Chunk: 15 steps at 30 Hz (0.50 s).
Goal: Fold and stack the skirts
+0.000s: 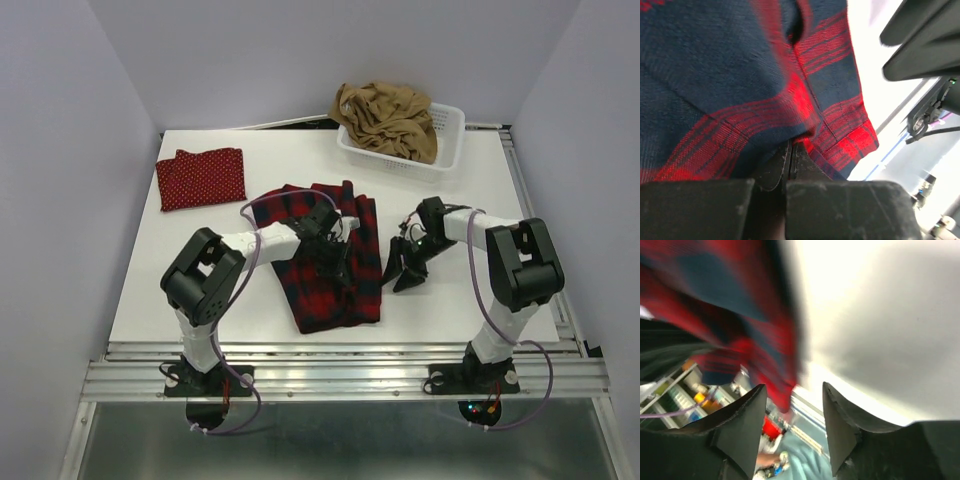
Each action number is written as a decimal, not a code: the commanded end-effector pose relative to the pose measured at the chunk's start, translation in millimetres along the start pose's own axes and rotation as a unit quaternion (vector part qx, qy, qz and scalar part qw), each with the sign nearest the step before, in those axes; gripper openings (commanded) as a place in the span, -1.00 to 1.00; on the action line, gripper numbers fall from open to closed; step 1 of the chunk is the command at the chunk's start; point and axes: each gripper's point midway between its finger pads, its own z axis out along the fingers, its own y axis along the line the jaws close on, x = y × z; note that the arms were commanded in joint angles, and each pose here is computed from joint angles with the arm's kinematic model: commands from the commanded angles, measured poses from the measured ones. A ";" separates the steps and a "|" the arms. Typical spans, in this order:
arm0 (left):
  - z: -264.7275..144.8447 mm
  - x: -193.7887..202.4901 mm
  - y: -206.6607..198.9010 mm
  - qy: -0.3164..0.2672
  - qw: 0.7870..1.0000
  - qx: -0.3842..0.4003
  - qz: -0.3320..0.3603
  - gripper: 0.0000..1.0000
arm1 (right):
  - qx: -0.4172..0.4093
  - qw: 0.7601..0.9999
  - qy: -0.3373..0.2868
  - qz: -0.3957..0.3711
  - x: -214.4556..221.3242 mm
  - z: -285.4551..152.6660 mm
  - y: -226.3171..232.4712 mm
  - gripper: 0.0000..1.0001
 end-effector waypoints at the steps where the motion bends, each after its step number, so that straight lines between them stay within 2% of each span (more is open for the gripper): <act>1: -40.9 -28.0 -26.1 -0.055 0.996 0.004 0.067 -1.00 | -0.035 0.999 0.039 -0.014 17.5 21.5 6.3 0.11; 5: -56.3 -29.9 -53.2 -0.058 0.994 0.023 0.086 -1.00 | -0.067 0.996 0.066 -0.001 25.4 40.3 16.3 -0.32; 6: -61.2 -26.7 -64.2 -0.058 0.994 0.031 0.093 -1.00 | -0.073 0.995 0.065 0.004 23.9 44.4 21.4 -0.54; 9: -67.4 -24.5 -84.5 -0.061 0.992 0.043 0.102 -1.00 | -0.105 0.992 0.066 0.008 20.1 48.1 33.3 -0.79; 13: -56.0 -9.5 -97.7 -0.038 0.993 0.061 0.096 -1.00 | -0.108 0.992 0.057 0.010 19.0 51.5 35.4 -0.98; 15: -41.2 -0.2 -98.3 -0.023 0.993 0.067 0.095 -1.00 | -0.107 0.992 0.060 0.019 21.1 53.7 32.5 -0.99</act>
